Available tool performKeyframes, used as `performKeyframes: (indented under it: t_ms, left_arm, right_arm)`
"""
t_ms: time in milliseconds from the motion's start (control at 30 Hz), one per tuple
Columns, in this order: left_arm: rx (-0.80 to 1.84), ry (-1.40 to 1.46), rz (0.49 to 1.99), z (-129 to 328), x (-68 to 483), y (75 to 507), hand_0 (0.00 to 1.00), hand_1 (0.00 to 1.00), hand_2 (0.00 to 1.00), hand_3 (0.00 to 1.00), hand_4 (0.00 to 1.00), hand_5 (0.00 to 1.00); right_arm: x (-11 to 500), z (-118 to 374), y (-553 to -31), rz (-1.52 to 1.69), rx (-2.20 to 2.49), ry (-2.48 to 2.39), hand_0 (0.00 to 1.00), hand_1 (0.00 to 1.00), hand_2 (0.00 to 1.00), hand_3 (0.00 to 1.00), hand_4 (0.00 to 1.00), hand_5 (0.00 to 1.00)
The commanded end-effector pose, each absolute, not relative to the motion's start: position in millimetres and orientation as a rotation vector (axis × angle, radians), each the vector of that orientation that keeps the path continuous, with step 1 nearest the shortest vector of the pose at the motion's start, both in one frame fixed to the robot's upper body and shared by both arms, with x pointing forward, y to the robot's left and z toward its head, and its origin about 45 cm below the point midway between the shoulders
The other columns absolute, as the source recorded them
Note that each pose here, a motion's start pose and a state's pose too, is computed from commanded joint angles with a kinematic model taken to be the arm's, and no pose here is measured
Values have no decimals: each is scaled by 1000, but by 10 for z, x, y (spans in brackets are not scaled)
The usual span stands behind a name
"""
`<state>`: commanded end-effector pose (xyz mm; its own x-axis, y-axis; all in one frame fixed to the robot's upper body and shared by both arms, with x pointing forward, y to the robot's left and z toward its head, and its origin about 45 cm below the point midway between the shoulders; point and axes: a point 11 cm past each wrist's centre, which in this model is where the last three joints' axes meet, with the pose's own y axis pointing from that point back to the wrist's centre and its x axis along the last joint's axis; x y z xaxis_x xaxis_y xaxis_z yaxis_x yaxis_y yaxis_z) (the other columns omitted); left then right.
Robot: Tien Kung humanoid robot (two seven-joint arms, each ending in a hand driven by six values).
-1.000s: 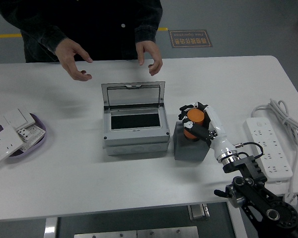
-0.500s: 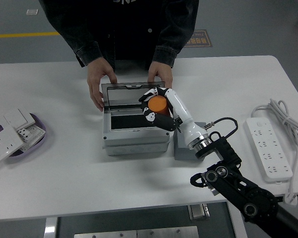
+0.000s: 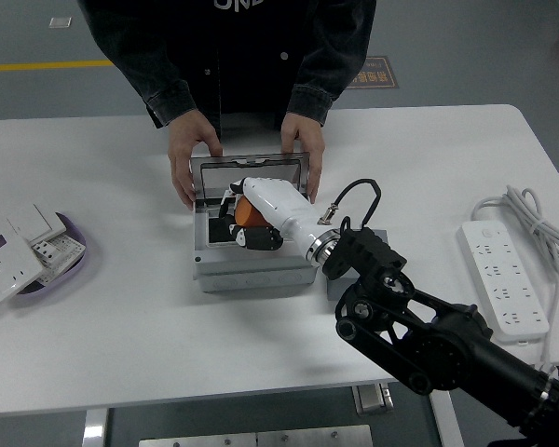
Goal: Pick up the cylinder from the cube,place it in the box,flap close box
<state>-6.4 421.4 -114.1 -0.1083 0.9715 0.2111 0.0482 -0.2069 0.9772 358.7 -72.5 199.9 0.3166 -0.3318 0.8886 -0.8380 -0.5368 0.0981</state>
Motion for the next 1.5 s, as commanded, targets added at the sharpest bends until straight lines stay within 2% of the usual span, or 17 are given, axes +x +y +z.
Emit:
performKeyframes:
  t_ms: [267,300,467,500,667,700,867,900,1067,1100,1200,1500]
  left_arm:
    - [1338,1211,1436,-1136,-55,4229,635,662,578,636,724,322]
    - [1338,1211,1435,-1135,-55,4230,636,662,578,636,725,324]
    - [1338,1211,1434,-1136,-54,4227,636,662,578,636,725,324]
    - [1338,1210,1434,-1136,-52,4227,636,662,578,636,726,324]
    - [1338,1209,1434,-1136,-46,4228,636,662,578,636,726,324]
    - [1338,1209,1434,-1135,-47,4229,636,663,578,636,726,325]
    - [1342,1212,1433,-1134,-59,4234,636,663,578,636,726,325]
    - [1344,1213,1432,-1133,-64,4235,636,662,578,636,727,326]
    - [1350,1216,1431,-1131,-82,4244,636,662,578,636,727,326]
    - [1351,1217,1431,-1130,-84,4245,636,663,578,636,726,324]
    - [1351,1217,1431,-1131,-86,4244,636,663,578,636,726,324]
    - [1357,1221,1428,-1131,-122,4246,636,663,577,636,725,320]
  right_arm:
    - [3636,2013,-655,1315,1895,-915,156,295,386,397,27,2]
    - [3638,2010,-652,1319,1891,-909,280,391,485,530,278,2]
    - [3644,1967,-639,1315,1883,-882,280,391,485,530,278,2]
    - [3645,1952,-640,1308,1883,-876,601,619,622,677,536,2]
    - [3654,1898,-658,1284,1879,-857,601,619,622,677,536,2]
    - [3655,1890,-662,1281,1878,-855,758,675,682,698,640,342]
    - [3658,1863,-671,1274,1877,-846,758,675,682,698,640,342]
    - [3657,1854,-674,1273,1877,-842,811,691,702,710,736,396]
    - [3651,1840,-682,1271,1883,-839,811,691,702,710,736,396]
    - [3648,1846,-684,1265,1894,-845,814,696,706,727,800,434]
    - [3630,1889,-699,1232,1968,-886,814,696,706,727,800,434]
    - [3698,2419,-889,1116,2219,-1145,804,676,696,720,828,467]
